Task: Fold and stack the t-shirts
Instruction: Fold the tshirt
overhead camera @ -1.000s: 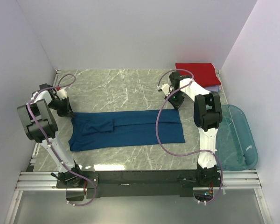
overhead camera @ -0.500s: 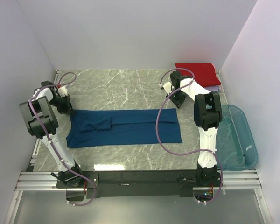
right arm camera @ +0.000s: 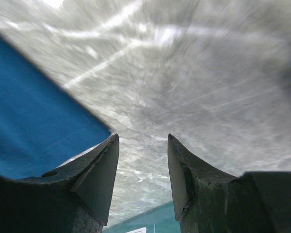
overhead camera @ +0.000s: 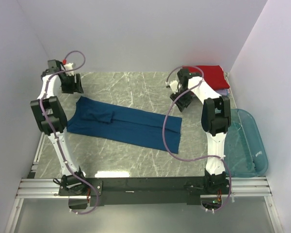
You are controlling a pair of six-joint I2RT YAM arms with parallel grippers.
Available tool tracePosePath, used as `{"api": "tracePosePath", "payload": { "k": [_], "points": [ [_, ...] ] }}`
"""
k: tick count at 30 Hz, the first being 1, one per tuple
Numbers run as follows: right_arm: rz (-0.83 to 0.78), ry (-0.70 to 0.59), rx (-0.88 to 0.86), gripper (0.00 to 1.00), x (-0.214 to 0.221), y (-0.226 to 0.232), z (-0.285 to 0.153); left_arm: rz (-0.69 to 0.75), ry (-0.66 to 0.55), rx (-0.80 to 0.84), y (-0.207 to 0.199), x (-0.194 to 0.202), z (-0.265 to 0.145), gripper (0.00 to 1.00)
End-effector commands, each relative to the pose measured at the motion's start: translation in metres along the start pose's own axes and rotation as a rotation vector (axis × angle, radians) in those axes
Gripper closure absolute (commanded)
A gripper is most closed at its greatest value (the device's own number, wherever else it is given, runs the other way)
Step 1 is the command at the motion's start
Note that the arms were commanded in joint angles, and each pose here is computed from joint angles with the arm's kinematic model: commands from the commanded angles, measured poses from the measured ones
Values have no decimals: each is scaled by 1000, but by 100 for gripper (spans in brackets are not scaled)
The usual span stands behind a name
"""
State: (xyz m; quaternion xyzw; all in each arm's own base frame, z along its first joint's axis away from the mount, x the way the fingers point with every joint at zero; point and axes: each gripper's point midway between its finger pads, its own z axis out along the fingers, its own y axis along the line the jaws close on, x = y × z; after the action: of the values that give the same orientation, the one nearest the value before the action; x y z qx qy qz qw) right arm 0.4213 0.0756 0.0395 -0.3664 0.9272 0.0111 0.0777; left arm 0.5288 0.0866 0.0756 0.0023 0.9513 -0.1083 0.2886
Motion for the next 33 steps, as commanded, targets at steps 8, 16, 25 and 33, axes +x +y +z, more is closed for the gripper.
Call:
{"api": "tracePosePath", "payload": {
  "k": [8,16,25,33],
  "points": [
    [-175,-127,-115,55,-44,70,-44,79,-198,45,-59,16,-131,1],
    [-308,-1,-118,63,-30,102,-5,-12,-391,89,-73,40,-188,1],
    [-353,167,-108,70,30,109,23,-92,-180,-75,-67,117,-151,1],
    [-418,235,-214,71,90,167,6,-137,21,-67,-98,154,-92,0]
  ]
}}
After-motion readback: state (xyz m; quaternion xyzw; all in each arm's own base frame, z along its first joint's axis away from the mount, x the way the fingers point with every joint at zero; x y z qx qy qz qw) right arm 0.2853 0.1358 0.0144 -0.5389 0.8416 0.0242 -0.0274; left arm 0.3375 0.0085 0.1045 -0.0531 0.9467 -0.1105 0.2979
